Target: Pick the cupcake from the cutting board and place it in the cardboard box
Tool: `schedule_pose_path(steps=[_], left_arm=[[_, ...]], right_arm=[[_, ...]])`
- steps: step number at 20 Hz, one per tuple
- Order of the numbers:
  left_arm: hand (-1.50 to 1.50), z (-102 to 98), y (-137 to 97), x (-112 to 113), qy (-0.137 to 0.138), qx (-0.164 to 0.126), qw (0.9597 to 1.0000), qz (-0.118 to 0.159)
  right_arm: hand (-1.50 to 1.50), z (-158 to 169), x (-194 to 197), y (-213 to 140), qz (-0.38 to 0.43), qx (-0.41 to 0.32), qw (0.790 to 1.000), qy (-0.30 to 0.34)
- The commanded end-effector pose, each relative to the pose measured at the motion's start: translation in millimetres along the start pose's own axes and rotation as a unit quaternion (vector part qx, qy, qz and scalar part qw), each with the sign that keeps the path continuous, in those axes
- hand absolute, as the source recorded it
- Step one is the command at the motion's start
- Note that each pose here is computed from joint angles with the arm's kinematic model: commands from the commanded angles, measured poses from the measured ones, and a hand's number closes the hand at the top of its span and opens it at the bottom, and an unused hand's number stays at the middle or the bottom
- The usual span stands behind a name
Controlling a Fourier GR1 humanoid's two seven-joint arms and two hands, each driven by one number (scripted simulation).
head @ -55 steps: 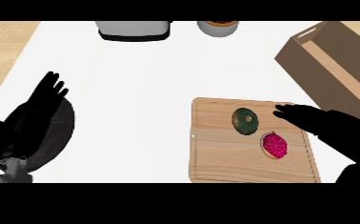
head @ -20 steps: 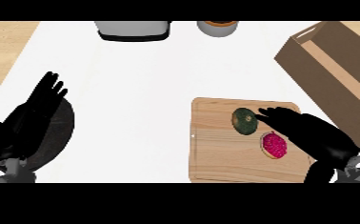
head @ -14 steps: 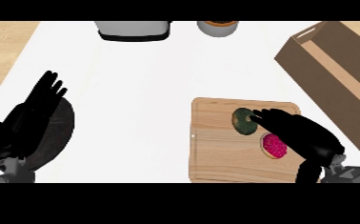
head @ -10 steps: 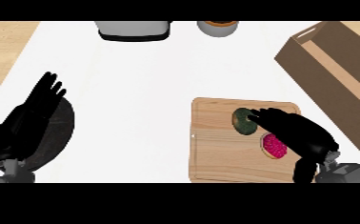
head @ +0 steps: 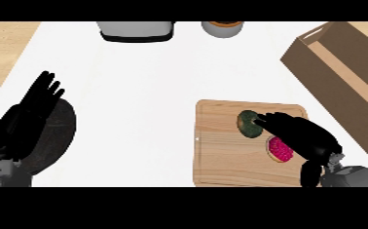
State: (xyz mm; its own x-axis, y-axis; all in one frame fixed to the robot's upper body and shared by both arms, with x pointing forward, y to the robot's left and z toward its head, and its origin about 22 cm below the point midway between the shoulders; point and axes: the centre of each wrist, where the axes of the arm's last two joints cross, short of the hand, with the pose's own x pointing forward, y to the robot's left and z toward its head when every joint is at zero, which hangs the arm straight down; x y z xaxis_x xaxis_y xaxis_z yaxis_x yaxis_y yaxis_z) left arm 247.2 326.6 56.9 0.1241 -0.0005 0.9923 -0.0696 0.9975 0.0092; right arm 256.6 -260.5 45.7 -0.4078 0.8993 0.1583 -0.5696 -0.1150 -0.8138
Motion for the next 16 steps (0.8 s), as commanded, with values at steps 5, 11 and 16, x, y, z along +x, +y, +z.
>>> schedule_pose_path(steps=[5,11,16], left_arm=[[0.0,1.4,10.1,-1.7,-0.004,-0.003,1.0,0.005],[0.0,-6.3,-2.6,-4.5,-0.004,-0.002,1.0,-0.001],[0.0,-3.1,-7.9,0.7,0.001,0.001,1.0,0.002]], right_arm=[[-1.5,-13.6,-11.9,19.9,-0.009,0.001,1.0,0.008],[1.5,-27.2,-3.0,11.4,0.002,-0.051,0.998,-0.047],[1.5,-8.9,-14.9,7.1,0.018,-0.041,0.998,-0.047]])
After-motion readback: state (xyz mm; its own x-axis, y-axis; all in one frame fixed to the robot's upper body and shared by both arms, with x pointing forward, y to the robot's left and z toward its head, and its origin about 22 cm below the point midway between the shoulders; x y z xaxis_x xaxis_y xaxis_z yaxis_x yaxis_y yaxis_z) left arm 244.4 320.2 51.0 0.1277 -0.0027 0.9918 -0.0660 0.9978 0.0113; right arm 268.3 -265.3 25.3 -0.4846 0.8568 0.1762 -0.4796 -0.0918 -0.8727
